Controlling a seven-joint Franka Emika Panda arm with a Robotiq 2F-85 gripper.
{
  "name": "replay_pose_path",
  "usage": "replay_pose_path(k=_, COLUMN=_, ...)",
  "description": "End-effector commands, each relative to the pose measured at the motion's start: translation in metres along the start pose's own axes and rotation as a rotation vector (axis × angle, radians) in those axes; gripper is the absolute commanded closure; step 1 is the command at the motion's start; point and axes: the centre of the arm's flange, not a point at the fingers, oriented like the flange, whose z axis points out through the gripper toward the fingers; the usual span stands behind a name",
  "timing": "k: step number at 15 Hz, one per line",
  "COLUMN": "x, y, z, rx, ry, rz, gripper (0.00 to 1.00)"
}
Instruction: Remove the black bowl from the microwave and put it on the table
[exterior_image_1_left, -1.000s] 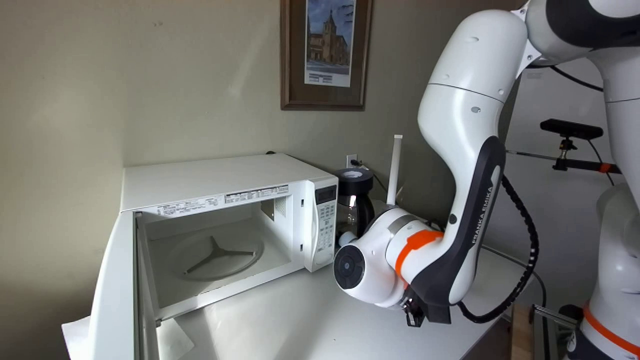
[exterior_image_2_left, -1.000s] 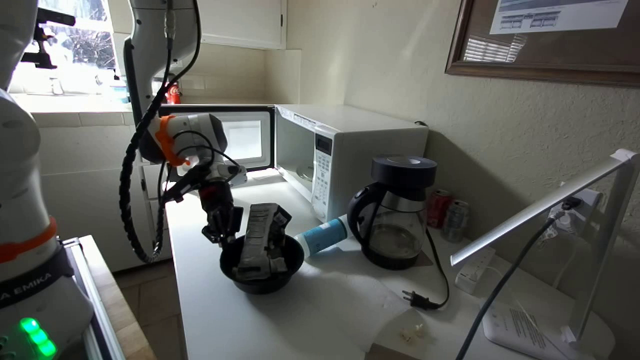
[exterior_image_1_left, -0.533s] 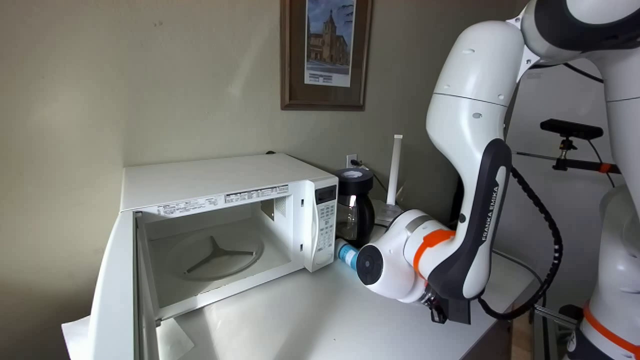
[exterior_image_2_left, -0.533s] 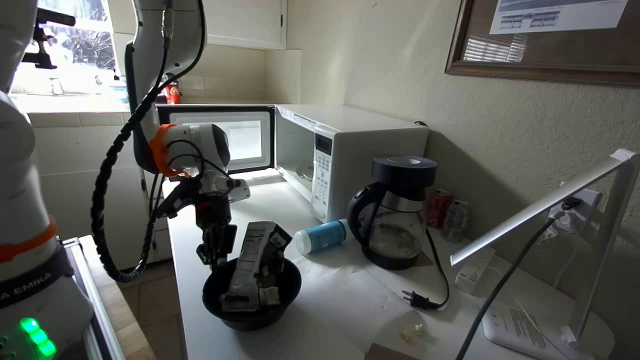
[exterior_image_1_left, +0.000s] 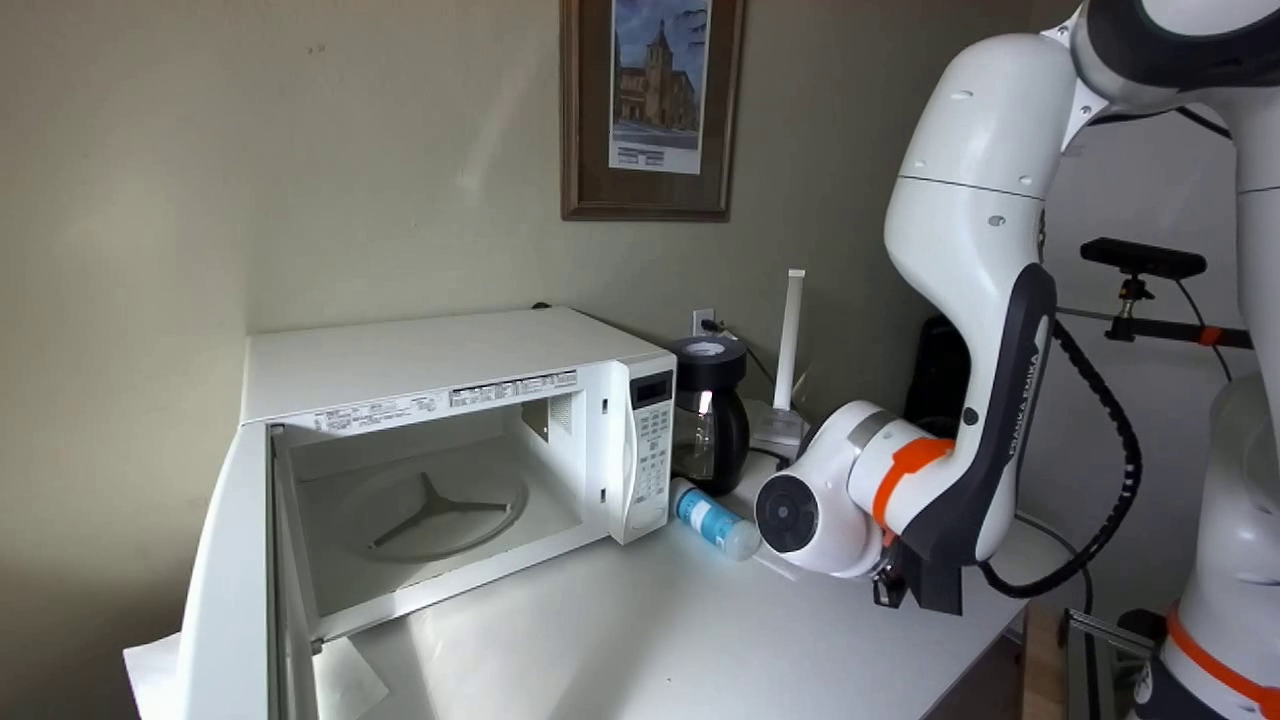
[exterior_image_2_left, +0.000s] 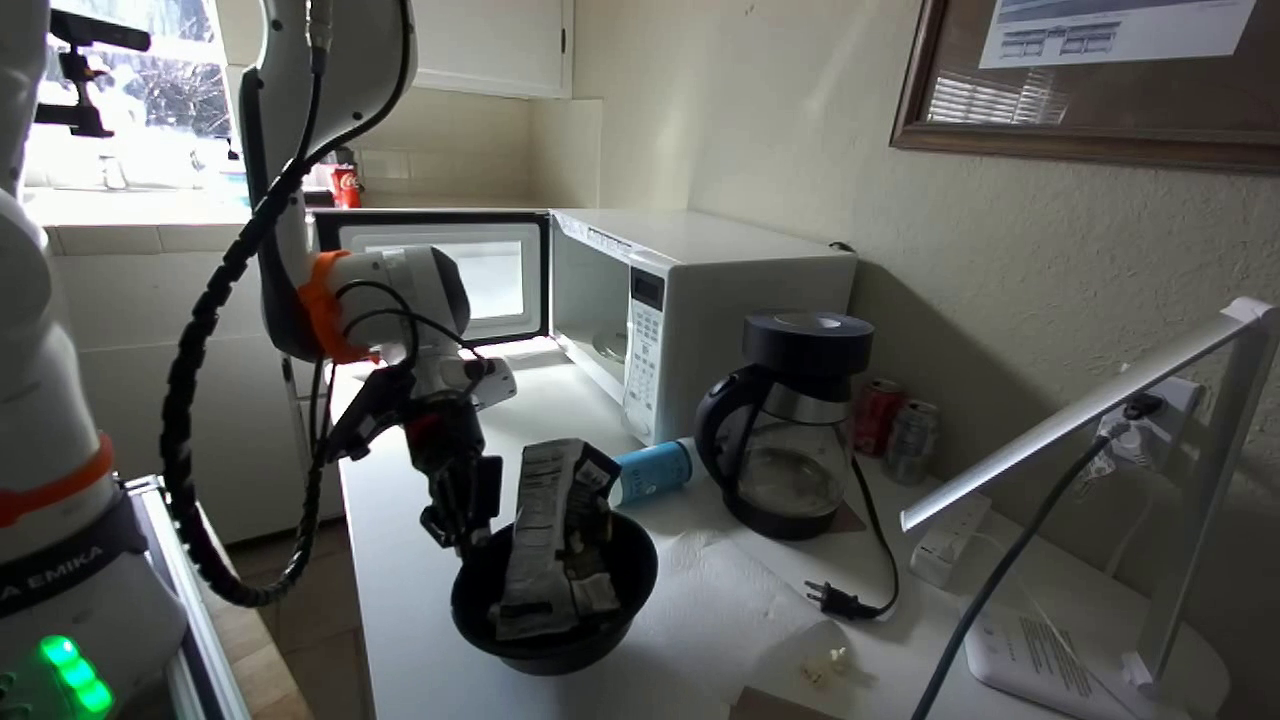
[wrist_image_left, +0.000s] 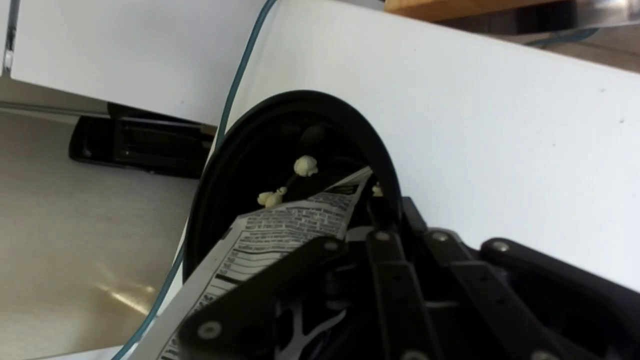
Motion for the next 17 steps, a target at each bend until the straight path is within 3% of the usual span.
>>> replay_pose_path(k=1, x=-0.022, y=0.014, z=0.012, rx=0.048, ry=0.161, rz=0.003, gripper=0.98)
replay_pose_path(k=3, x=-0.016, y=0.021, z=0.017, rx=0.096, ry=0.218, rz=-0.043, gripper=0.98)
replay_pose_path(k=4, x=-0.015, y=0.023, z=0.018, rx=0.114, ry=0.236, rz=-0.046, gripper=0.68)
replay_pose_path(k=6, x=-0.012, y=0.028, z=0.02, rx=0.131, ry=0.224, rz=-0.066, gripper=0.62)
replay_pose_path(k=8, x=-0.017, y=0.034, z=0.012, rx=0.121, ry=0.205, rz=-0.077, gripper=0.46)
replay_pose_path(k=9, x=-0.023, y=0.038, z=0.0, rx=0.096, ry=0.18, rz=-0.075, gripper=0.4)
replay_pose_path(k=11, x=-0.031, y=0.04, z=-0.038, rx=0.084, ry=0.216, rz=-0.097, gripper=0.24)
replay_pose_path(k=14, x=-0.019, y=0.017, z=-0.096, rx=0.069, ry=0.376, rz=-0.213, gripper=0.02)
replay_pose_path(k=15, x=-0.018, y=0.008, z=-0.119, rx=0.054, ry=0.42, rz=-0.253, gripper=0.0)
replay_pose_path(k=16, x=0.017, y=0.009, z=-0.079, rx=0.08, ry=0.362, rz=-0.192, gripper=0.12)
replay_pose_path(k=17, x=0.013, y=0.002, z=-0.099, rx=0.07, ry=0.402, rz=-0.217, gripper=0.03)
